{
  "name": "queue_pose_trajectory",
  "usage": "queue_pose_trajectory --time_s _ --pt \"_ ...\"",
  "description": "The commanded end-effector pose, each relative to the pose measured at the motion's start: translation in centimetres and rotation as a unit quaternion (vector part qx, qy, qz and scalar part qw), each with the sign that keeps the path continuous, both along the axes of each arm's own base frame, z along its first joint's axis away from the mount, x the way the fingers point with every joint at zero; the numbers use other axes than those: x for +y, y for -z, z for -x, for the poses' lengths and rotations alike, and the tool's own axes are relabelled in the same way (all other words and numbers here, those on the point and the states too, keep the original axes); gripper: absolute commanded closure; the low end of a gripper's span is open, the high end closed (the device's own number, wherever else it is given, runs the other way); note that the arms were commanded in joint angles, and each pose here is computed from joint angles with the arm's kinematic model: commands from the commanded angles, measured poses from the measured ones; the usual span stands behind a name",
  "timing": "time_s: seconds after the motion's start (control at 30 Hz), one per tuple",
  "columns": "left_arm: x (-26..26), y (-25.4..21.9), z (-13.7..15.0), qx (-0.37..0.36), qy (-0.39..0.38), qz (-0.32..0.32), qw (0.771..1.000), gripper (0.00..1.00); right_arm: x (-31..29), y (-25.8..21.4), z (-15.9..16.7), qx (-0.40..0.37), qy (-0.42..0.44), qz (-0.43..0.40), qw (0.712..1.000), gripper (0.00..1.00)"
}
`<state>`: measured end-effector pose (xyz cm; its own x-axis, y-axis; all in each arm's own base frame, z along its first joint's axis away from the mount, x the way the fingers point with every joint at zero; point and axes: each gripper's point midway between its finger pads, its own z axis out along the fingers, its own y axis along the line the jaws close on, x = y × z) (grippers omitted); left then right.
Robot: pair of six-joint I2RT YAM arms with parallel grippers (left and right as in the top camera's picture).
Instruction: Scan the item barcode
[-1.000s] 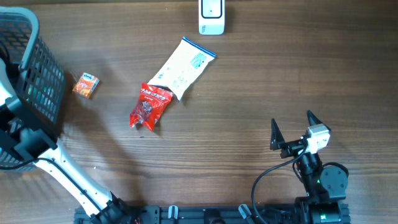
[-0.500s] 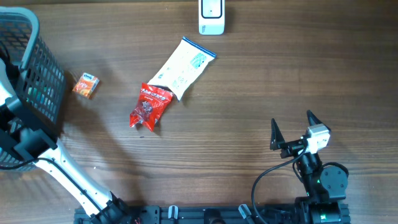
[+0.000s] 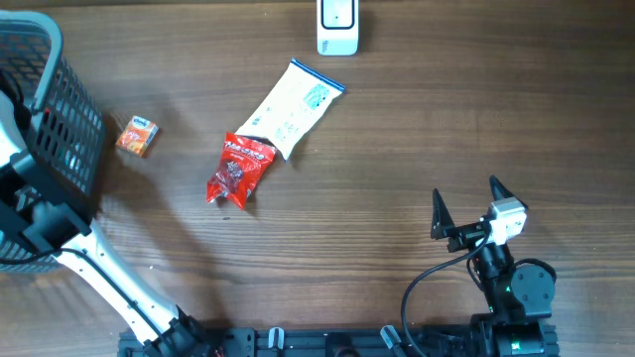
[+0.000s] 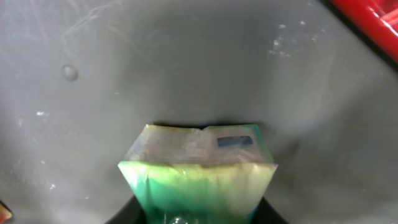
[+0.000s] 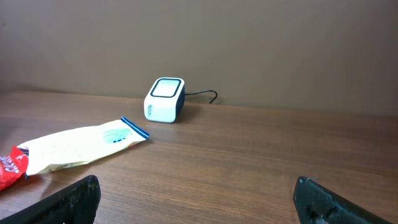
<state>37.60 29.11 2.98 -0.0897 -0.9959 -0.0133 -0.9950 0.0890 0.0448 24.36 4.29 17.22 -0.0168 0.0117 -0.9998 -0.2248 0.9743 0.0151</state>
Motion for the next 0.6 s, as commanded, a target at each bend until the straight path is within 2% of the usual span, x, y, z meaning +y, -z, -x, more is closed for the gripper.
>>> queue_pose_trajectory --time_s 0.0,0.1,0.33,0.4,0.57 --pt "1.0 0.4 1.5 0.017 -0.013 0.0 1.0 0.84 -0.3 0.0 -0.1 -0.001 0.007 0.006 1.0 0.0" --pt "1.5 -0.7 1.9 0.0 -0.026 0.007 1.0 0.87 -0.3 0.0 -0.1 -0.001 0.007 0.006 1.0 0.0" --pt "1.1 -6.6 0.1 -0.141 -0.054 0.07 0.986 0.87 -0.3 0.0 -0.1 -0.001 0.007 0.006 1.0 0.0" --pt "0.9 -9.2 -0.3 -0.188 -0.057 0.084 0.977 0.96 -0.3 0.0 -0.1 -0.001 0.007 0.006 1.0 0.0" --pt "1.1 -14.4 0.3 -0.24 -0.056 0.062 0.967 0.91 -0.3 0.0 -0.1 -0.002 0.007 0.006 1.0 0.0"
